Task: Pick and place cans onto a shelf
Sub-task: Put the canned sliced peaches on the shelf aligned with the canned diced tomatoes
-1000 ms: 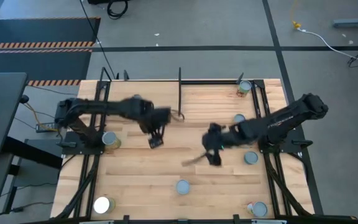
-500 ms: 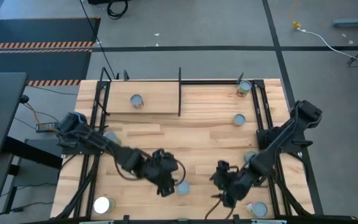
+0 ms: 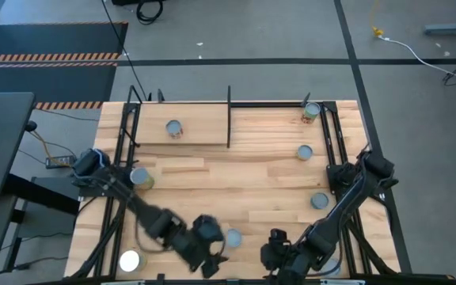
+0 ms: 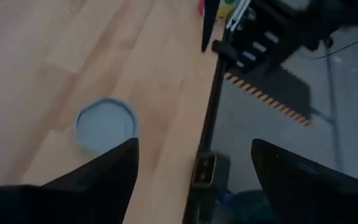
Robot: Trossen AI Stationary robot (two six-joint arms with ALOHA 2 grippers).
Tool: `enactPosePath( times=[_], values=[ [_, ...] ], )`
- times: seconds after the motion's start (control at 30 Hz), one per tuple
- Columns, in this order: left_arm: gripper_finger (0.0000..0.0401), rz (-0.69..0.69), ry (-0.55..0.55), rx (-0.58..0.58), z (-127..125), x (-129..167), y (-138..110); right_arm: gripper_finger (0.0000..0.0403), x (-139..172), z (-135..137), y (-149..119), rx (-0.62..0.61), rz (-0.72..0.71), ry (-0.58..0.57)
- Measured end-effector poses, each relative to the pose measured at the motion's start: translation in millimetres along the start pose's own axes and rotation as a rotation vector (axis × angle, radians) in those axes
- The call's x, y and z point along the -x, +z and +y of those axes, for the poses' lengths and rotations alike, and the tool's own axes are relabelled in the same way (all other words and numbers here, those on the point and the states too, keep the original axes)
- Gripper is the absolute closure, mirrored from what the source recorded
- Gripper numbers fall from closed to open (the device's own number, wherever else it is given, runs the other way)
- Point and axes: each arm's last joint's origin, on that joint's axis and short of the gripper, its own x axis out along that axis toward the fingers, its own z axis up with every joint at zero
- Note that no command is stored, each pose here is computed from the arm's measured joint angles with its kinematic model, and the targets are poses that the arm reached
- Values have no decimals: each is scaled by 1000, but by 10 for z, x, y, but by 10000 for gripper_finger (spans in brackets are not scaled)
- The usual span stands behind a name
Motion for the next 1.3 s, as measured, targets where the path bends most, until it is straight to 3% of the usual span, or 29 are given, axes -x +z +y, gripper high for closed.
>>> enactPosePath(
  times=[0.2, 0.4, 0.6, 0.9, 1.1, 1.3],
  values=[
    [86, -22, 88, -194, -108, 159, -325, 55, -76, 59, 18, -48, 10, 6],
    [99, 5, 41, -394, -101, 118, -252, 55, -105, -33, 56, -75, 30, -25],
    [108, 29, 68, -412, 26, -40, -113, 55, -133, -146, 158, -74, -20, -97],
    [28, 197, -41, -399, 234, -346, 56, 52, -301, -312, 273, 68, -25, -178],
    [6, 169, 147, -450, 392, -606, -26, 39, -345, -433, 338, 133, 7, -186],
    [5, 172, 190, -469, 442, -832, -148, 39, -493, -648, 223, 144, 70, -233]
  ],
)
